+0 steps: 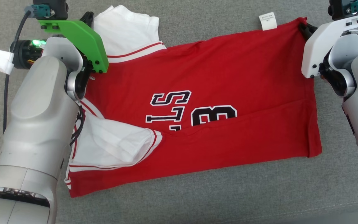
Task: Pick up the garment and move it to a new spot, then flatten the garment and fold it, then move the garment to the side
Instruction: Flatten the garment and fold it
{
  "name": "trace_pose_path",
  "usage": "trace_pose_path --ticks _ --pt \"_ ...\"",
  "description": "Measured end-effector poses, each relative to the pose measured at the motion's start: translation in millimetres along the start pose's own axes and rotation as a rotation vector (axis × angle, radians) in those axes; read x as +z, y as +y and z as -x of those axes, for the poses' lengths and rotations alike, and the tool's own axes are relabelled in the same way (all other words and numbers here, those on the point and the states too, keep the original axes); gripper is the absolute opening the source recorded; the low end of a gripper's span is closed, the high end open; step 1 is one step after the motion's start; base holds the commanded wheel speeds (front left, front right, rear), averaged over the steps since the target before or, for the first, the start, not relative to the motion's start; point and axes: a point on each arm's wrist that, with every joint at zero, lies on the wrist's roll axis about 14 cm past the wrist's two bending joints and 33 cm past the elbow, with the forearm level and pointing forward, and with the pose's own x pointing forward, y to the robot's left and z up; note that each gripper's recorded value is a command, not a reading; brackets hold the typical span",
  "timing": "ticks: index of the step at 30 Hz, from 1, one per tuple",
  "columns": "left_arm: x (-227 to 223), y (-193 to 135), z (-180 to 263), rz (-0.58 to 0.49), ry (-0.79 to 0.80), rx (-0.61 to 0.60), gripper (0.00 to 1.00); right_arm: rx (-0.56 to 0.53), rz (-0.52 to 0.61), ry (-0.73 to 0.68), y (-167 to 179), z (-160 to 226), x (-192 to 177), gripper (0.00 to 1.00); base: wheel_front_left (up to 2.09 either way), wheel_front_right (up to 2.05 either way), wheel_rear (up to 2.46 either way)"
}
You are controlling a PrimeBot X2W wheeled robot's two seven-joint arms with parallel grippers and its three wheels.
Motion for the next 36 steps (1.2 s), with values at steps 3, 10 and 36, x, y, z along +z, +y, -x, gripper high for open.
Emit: trace_pose_path --ticks 3,10,36 --pt "-1 2 4 0.0 -0.002 0.005 0.0 0.001 -0.005 -0.005 0 2 1 0.0 0.0 0.0 0.0" --pt "16 -4 14 -0.005 -0.096 -0.021 0.0 0.009 -0.031 -0.073 2 6 13 0.0 0.0 0.0 0.0" --pt "-21 -20 128 0.135 -0.362 -0.045 0.0 0.056 -0.164 -0.32 15 74 -14 0.0 0.0 0.0 0.0"
